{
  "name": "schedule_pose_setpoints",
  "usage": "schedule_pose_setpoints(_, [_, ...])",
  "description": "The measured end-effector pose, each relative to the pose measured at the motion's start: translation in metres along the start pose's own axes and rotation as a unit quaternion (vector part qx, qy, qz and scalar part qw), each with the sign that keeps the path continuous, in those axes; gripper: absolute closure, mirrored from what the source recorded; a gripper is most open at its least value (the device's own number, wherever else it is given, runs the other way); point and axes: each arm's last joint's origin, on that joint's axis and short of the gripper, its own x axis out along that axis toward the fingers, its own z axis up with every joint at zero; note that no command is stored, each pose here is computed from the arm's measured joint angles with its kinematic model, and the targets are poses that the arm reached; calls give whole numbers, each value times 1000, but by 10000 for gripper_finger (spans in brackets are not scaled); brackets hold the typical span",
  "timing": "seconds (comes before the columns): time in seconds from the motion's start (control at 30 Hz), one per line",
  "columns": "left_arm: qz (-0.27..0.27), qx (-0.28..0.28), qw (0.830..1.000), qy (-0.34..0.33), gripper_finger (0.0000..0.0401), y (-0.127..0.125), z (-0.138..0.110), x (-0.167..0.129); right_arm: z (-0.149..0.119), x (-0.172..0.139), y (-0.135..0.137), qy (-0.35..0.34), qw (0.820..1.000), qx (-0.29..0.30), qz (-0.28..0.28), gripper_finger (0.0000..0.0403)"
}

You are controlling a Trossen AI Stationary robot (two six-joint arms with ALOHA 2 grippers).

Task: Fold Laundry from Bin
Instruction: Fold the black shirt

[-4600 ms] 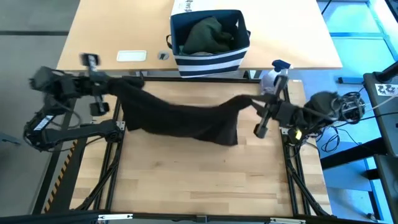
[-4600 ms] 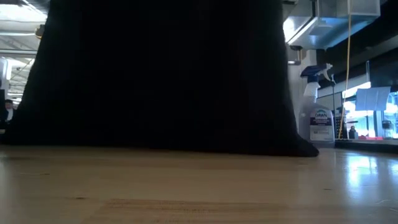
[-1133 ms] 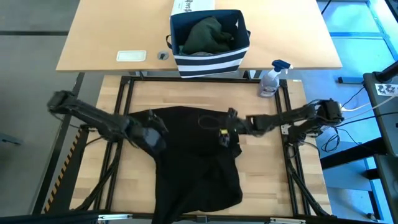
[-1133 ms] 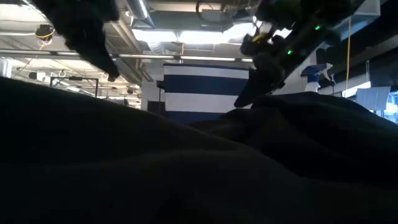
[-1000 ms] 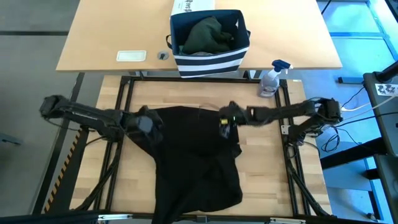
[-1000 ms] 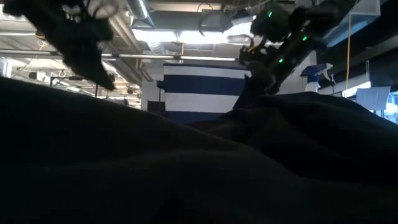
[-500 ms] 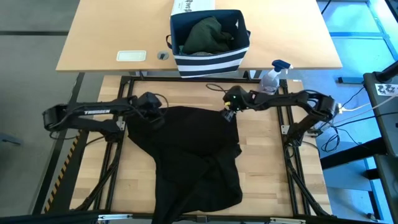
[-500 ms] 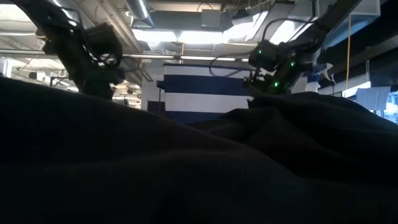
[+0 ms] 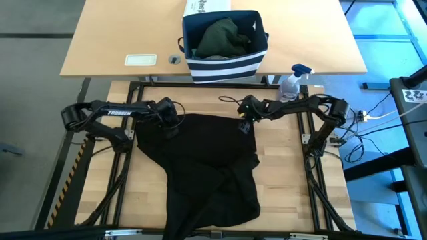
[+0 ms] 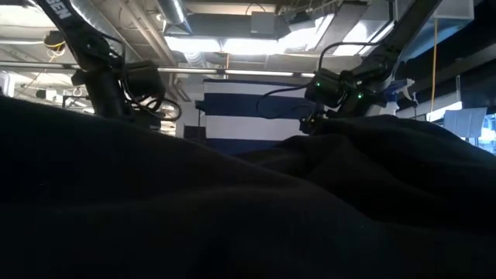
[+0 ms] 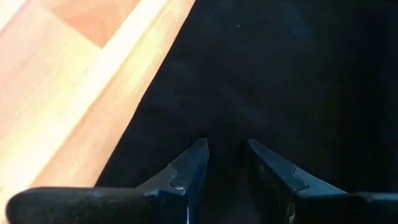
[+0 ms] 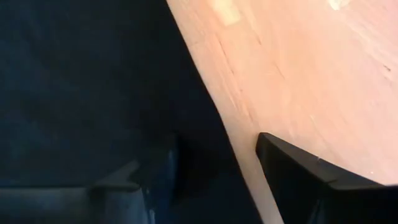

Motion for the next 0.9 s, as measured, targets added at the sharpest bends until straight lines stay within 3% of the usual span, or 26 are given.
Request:
schedule_pose_setpoints(0.13, [3,10,1000,6,320,3,1,6,0,0,-1,-1,1000,-2,-2,224])
schedule_pose_setpoints(0.33, [14,9,1000,-17,393,9,6,7,0,-1,-4,-3,1000,-11,-23,294])
schedule_pose_setpoints(0.6, [79,-2,994,-73,399,25,17,6,12,-8,-14,-1,993,-13,-118,357])
schedule_pose_setpoints(0.9, [120,-14,983,-140,400,50,56,-16,26,-20,-50,-5,984,34,-172,385])
